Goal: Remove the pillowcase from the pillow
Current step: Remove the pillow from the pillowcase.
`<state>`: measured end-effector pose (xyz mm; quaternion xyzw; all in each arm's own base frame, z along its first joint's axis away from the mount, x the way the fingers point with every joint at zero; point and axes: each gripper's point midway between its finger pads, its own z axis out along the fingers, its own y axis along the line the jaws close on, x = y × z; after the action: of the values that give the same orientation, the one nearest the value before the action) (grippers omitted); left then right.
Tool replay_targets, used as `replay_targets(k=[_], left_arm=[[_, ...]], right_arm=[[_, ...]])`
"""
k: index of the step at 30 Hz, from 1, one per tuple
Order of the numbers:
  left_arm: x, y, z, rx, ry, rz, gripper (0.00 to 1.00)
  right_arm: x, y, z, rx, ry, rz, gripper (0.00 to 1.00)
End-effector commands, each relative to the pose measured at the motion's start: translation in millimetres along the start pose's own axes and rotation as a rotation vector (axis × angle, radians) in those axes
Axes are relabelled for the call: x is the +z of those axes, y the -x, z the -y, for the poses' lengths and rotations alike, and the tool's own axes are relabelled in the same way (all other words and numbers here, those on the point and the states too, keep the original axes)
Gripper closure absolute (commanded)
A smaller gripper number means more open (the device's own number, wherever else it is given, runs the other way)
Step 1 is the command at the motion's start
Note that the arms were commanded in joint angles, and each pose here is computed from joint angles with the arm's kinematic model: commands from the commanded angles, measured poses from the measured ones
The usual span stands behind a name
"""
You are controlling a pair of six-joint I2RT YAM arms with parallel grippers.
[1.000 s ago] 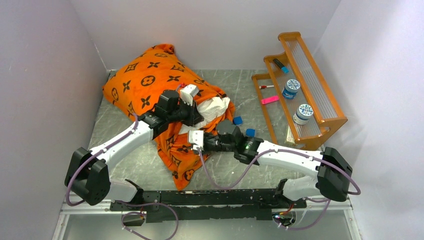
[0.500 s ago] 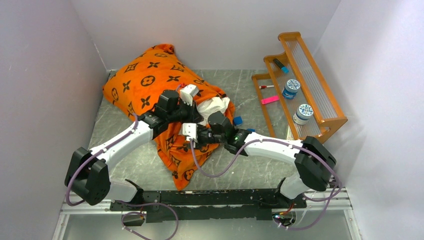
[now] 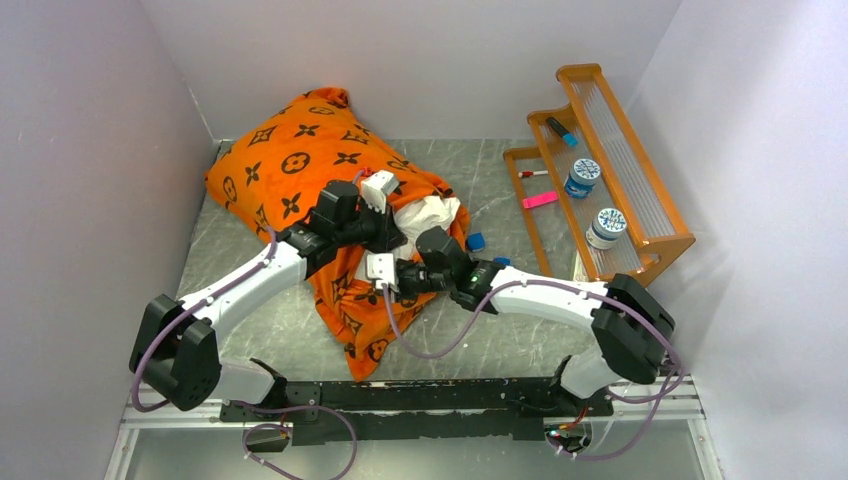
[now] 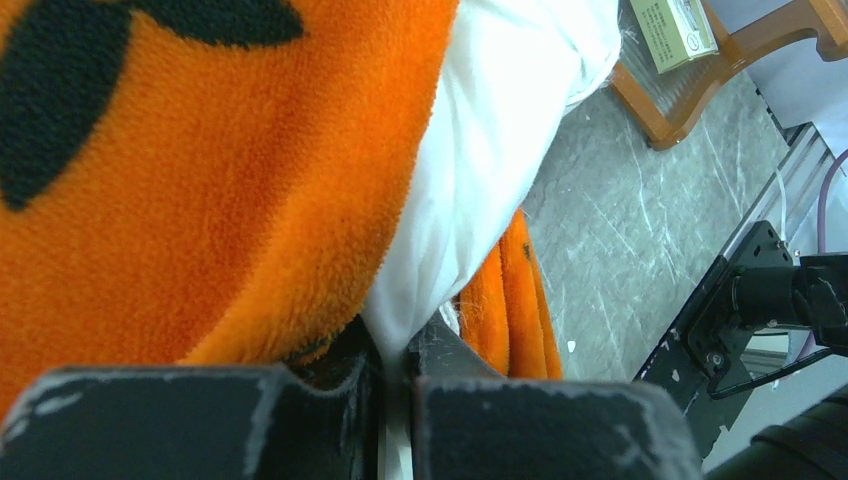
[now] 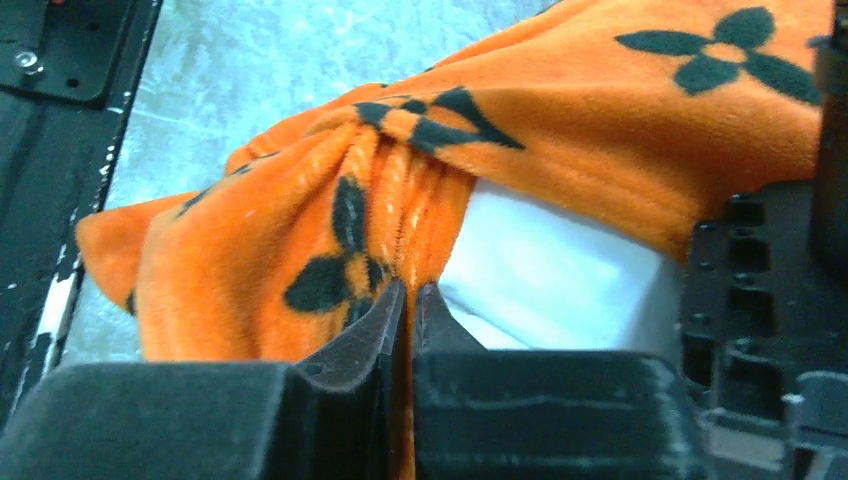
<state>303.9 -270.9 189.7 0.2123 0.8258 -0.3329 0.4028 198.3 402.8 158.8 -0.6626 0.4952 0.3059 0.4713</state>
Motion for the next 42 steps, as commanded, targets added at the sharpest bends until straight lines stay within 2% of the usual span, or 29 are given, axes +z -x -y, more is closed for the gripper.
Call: replay_targets(k=[1,16,22,28,35,42], left_arm=[[-8.1,53.6,-8.4,0.088,0.055,0.182,0.95],[-9.9,53.9,-27.2,0.095,0.159,0.181,0.95],[-12.9,56.1,-18.2,0.107,0.125,0.17,0.95],[-25.3,58.5,-2.1,0.16,0.132,0.168,0.68],[-50.8,45.6,17.5,0.135,0.147,0.151,0.37],[-81.8,12.4,38.9,0.085,0.178,0.113,0.17]], right_arm=[[-11.7,-15.6,-67.5,0.087,0.154,-0.072,1.0],[-34.0,-46.5,-146.4,0.169,0.16,-0.151,1.0],[-28.8,-52.5,-134.0,0.132,0.069,-0.113,1.0],[-10.8,-44.3,-118.8,0.075,0.041,-0.072,1.0],[-8.4,-29.1,-112.0,0.055,0.007,0.014,1.0],[-14.8,-24.1,-105.9,0.047,-0.038,0.066,1.0]])
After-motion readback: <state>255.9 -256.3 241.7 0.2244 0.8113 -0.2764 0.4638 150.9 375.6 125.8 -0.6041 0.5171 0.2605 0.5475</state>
